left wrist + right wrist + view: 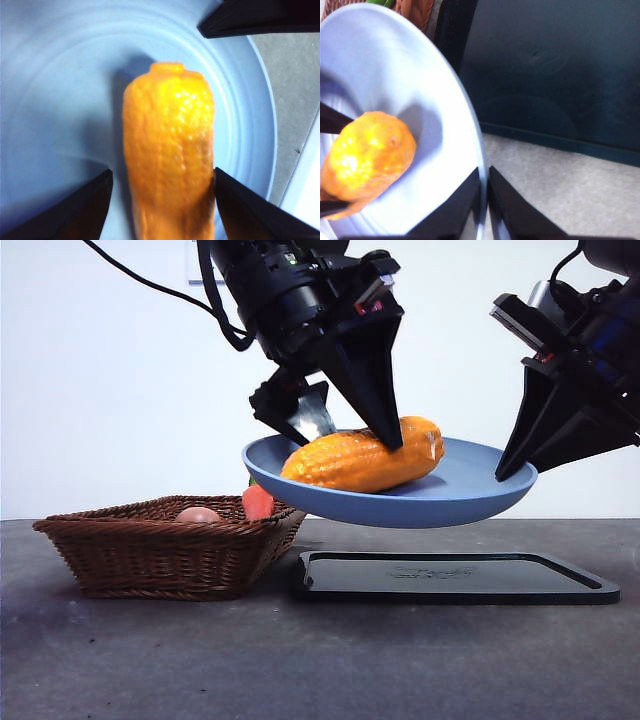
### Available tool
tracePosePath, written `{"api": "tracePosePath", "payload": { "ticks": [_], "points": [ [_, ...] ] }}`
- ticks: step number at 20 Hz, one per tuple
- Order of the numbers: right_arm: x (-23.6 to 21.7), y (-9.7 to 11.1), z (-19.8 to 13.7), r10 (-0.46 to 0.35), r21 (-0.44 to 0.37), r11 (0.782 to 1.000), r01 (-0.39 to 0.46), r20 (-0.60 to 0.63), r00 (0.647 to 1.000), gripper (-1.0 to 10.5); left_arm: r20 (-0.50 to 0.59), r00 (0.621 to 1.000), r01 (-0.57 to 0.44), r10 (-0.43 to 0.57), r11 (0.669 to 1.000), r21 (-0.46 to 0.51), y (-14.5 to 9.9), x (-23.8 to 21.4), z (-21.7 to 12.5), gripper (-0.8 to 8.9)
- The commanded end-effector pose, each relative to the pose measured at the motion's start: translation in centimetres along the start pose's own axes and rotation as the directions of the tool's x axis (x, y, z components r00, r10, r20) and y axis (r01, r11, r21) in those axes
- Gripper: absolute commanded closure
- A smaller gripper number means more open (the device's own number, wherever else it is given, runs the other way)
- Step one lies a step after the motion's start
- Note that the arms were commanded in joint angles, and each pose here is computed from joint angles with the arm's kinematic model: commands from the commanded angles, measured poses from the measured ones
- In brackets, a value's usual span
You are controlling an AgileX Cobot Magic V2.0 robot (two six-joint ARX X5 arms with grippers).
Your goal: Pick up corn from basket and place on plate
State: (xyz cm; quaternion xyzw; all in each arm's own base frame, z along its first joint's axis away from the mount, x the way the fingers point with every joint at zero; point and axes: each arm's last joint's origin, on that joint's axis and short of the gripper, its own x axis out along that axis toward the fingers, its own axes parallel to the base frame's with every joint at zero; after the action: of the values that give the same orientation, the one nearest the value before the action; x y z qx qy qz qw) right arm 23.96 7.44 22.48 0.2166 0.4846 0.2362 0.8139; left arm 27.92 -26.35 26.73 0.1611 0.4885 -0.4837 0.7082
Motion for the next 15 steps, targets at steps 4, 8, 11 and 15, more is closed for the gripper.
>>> {"api": "tracePosePath", "payload": {
  "ticks": [4,8,11,15],
  "points": [
    [-0.5,-0.6,1.0,-0.009,0.000,1.000,0.009,0.044,0.999,9.5,0.130,0.991,-0.037,0.034,0.999,0.027,-0.9,-4.7,0.5,4.86],
    [-0.2,-2.4,2.1,-0.047,0.049,0.998,0.045,0.048,0.998,9.5,0.214,0.975,-0.062,0.055,0.998,0.029,-1.7,-8.2,0.1,4.87],
    [0.4,-3.4,3.5,-0.075,0.076,0.994,0.072,0.026,0.997,9.5,0.258,0.964,-0.074,0.061,0.996,0.041,-2.5,-10.1,-0.3,4.88],
    [1.4,-4.2,5.6,-0.093,0.087,0.992,0.093,-0.001,0.996,9.5,0.312,0.948,-0.085,0.067,0.995,0.047,-3.5,-12.3,-0.8,4.88]
  ]
}}
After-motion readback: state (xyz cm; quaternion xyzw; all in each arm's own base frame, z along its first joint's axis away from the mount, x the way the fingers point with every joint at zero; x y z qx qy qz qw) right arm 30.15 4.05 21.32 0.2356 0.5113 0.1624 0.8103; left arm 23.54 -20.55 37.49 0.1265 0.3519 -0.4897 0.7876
